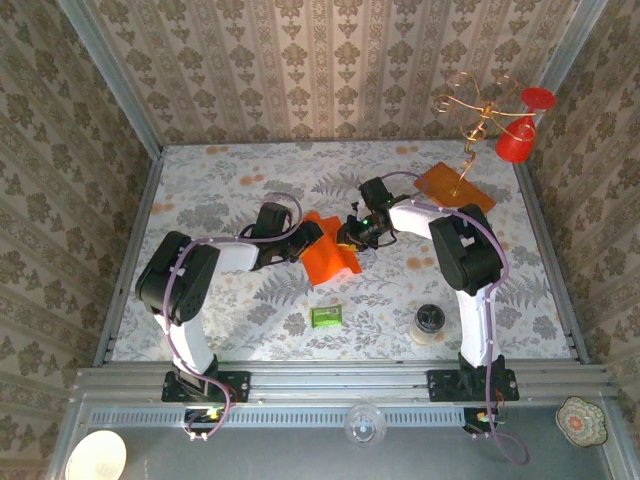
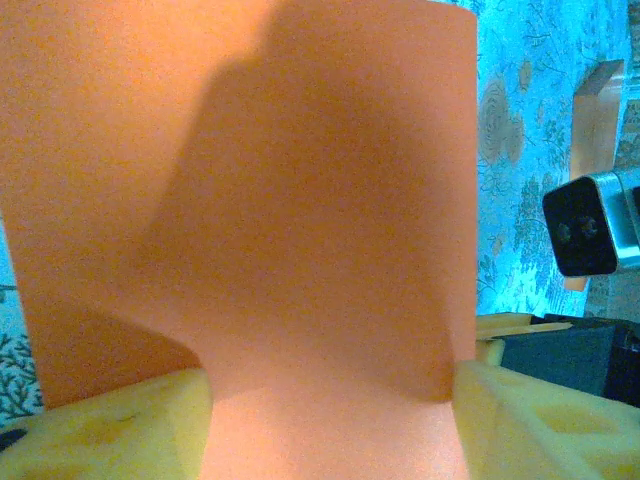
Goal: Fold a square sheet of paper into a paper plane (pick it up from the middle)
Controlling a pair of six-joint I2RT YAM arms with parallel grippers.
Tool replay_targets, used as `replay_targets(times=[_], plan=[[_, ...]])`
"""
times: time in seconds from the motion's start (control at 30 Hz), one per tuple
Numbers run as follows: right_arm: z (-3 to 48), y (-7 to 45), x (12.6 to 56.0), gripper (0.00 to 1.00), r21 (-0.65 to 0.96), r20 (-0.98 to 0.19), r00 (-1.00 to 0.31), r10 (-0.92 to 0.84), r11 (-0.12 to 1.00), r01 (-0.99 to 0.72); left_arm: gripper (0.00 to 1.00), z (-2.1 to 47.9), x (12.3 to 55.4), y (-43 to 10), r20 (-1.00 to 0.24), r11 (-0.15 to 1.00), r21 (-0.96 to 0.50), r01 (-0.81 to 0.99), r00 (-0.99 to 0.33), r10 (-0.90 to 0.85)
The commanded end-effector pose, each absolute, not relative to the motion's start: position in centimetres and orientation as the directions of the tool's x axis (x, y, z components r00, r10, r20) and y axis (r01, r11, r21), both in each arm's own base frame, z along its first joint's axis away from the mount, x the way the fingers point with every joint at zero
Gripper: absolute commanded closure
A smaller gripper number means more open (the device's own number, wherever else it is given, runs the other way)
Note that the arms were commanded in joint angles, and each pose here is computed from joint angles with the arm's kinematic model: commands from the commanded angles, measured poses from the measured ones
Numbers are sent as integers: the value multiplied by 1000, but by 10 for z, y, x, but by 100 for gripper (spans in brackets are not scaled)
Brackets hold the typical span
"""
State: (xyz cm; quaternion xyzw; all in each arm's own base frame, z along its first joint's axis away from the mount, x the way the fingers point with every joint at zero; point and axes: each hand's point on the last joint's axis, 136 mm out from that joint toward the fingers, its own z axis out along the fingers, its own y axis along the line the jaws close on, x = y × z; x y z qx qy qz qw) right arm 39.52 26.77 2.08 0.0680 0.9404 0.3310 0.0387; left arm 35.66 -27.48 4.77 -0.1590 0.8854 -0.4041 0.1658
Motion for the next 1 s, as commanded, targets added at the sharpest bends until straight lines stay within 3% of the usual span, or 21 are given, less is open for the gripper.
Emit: replay_targets(times=[0.0,0.27,0.6,0.97], plan=[[-2,270,379,75,614,48,-988,149,776,147,27,20,341,-259,-111,663,-713,-227,-897,-427],[4,286,375,75,667,64,-990,123,733,134,26,10,332,-252,-87,735,-629,-254,-916,-391],[11,303,370,75,712,81,-992,97,691,125,36,2,328,-251,-66,763,-588,-268,-924,-376],[65,268,393,71,777,-59,-978,198,624,79,65,38,346,-251,-160,758,-633,-159,-931,-329]])
